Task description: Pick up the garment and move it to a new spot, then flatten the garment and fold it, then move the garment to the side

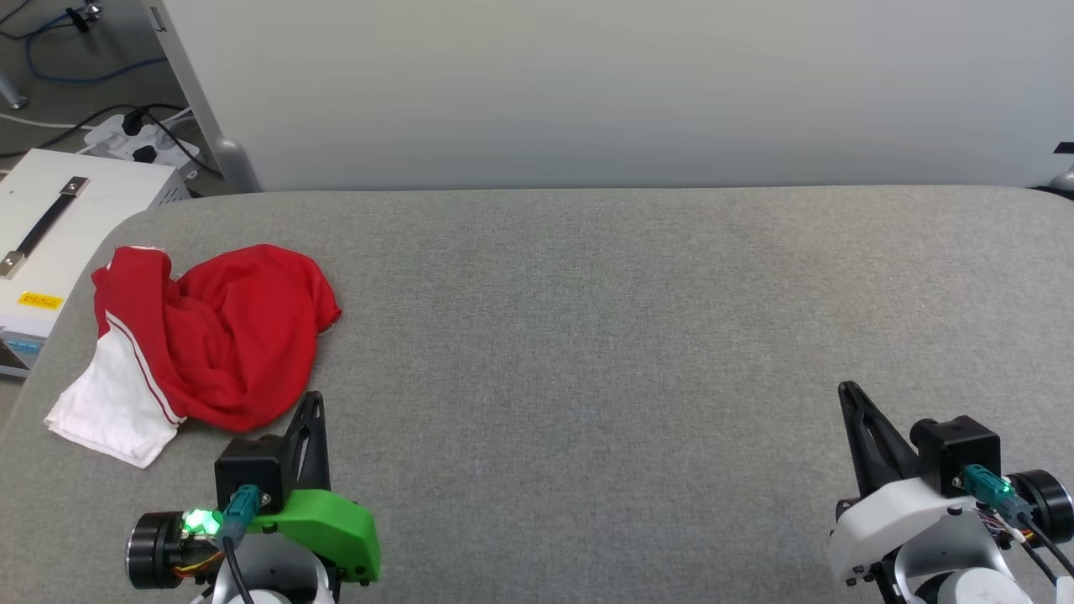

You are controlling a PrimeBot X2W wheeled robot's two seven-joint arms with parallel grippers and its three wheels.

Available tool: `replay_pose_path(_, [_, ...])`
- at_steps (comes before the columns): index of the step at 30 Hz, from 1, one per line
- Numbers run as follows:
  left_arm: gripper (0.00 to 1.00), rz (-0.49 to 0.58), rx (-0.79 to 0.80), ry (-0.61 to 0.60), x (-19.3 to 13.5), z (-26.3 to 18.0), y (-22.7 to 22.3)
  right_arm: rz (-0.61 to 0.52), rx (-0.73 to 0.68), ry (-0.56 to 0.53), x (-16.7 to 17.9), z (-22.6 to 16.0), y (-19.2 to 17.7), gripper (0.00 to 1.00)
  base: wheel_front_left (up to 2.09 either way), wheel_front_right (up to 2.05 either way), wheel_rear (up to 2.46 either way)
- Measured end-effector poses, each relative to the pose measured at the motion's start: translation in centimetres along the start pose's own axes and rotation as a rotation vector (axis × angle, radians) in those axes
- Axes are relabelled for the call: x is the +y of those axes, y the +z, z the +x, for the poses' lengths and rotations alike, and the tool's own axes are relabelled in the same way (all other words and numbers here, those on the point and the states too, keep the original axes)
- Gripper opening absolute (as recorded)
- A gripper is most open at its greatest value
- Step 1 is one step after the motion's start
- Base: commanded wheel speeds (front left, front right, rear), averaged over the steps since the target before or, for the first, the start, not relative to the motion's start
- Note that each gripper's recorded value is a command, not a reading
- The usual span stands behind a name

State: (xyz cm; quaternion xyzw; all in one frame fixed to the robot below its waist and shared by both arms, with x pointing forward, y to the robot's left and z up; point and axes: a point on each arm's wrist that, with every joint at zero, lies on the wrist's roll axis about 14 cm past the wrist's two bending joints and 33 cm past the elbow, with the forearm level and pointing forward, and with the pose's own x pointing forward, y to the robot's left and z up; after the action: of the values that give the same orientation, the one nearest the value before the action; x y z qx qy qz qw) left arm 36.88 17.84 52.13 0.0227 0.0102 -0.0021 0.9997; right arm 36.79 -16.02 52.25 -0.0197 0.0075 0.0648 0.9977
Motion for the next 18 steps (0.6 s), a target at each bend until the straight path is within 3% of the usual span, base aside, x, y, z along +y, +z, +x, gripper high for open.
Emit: replay_pose_path(18, [0.00,0.000,0.000,0.000,0.00,0.00,0.00,0.000,0.000,0.000,-0.01,0.00,0.00,0.00,0.00,0.00,0.00])
